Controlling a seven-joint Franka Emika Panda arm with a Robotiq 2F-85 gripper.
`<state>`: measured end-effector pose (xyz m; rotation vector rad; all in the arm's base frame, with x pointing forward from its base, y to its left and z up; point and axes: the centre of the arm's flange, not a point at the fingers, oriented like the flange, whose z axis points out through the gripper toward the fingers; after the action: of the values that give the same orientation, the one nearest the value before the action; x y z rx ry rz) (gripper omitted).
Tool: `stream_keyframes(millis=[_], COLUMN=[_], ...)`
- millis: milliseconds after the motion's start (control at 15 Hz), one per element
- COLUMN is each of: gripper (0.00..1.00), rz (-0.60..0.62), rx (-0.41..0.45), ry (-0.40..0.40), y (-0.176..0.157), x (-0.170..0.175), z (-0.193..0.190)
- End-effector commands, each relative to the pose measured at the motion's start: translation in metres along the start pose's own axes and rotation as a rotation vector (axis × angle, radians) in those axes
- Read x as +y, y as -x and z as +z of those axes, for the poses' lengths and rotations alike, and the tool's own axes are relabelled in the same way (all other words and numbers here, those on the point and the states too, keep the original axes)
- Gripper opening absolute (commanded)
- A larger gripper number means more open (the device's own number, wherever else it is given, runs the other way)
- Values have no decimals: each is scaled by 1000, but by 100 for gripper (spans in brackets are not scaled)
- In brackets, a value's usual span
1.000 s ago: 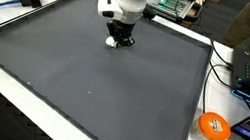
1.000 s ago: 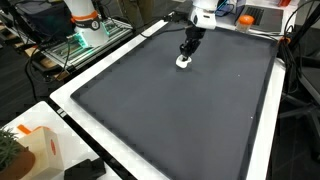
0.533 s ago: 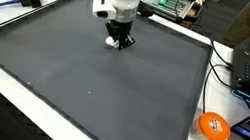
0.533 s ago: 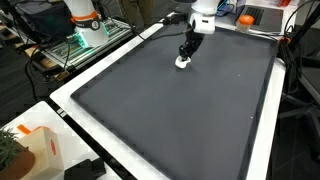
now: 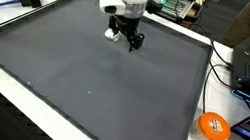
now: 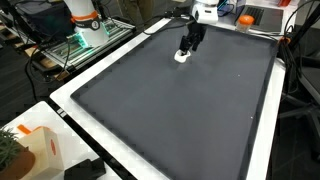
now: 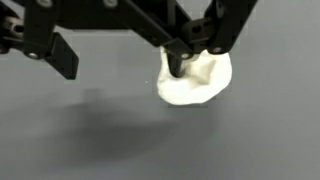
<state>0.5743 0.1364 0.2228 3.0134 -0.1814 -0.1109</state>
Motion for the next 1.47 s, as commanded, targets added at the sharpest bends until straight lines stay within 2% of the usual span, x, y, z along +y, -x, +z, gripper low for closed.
stream_keyframes(millis=[0, 133, 267, 400, 533, 667, 933, 1133, 1200, 1267, 1333, 1400], gripper=[100, 100, 100, 100, 100, 100, 100, 100, 100, 100, 100, 100], rz=[-23, -45, -77, -88, -69, -65, -135, -163, -189, -224, -180, -187], rx=[-6, -29, -99, -137, -131, -65, -66, -9, -6, -18, 13, 9], ry=[-47, -53, -137, -172, -129, -72, -77, 11, 0, -45, 3, 47], y=[9, -1, -9, -10, -14, -9, 14, 21, 23, 24, 22, 21], x=[1, -2, -4, -4, 2, 3, -9, -14, -16, -16, -17, -17], z=[-2, 16, 40, 55, 64, 47, 8, -9, -13, -17, -16, -16])
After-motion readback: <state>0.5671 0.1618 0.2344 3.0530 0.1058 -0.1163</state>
